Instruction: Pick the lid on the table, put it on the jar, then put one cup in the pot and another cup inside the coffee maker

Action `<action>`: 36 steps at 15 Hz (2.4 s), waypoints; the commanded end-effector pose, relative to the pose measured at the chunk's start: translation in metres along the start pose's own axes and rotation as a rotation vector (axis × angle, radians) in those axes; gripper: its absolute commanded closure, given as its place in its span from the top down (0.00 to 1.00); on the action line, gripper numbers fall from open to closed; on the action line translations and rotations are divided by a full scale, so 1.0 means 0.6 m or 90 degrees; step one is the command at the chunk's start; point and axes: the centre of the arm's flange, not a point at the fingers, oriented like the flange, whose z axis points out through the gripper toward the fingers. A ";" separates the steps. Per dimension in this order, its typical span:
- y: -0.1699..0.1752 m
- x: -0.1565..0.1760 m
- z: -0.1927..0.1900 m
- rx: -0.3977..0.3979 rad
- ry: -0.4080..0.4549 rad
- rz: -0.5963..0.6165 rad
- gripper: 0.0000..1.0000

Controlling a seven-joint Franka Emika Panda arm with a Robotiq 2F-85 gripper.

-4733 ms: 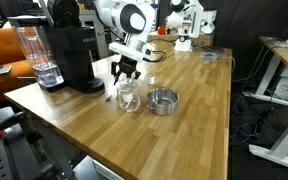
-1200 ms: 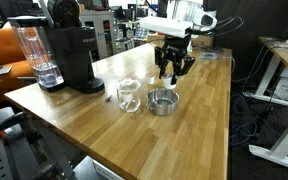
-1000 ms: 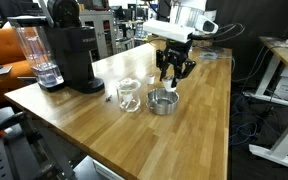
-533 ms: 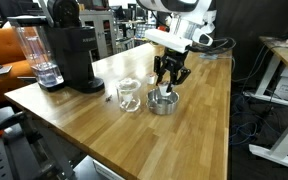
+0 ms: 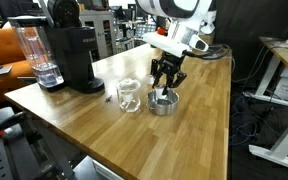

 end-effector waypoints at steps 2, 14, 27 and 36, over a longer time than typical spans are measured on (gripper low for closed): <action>0.004 0.003 -0.007 0.029 -0.009 0.001 0.48; 0.009 0.001 -0.013 0.029 -0.017 0.004 1.00; -0.014 0.003 -0.018 -0.009 -0.004 -0.009 1.00; -0.092 0.057 -0.065 -0.112 0.020 -0.092 1.00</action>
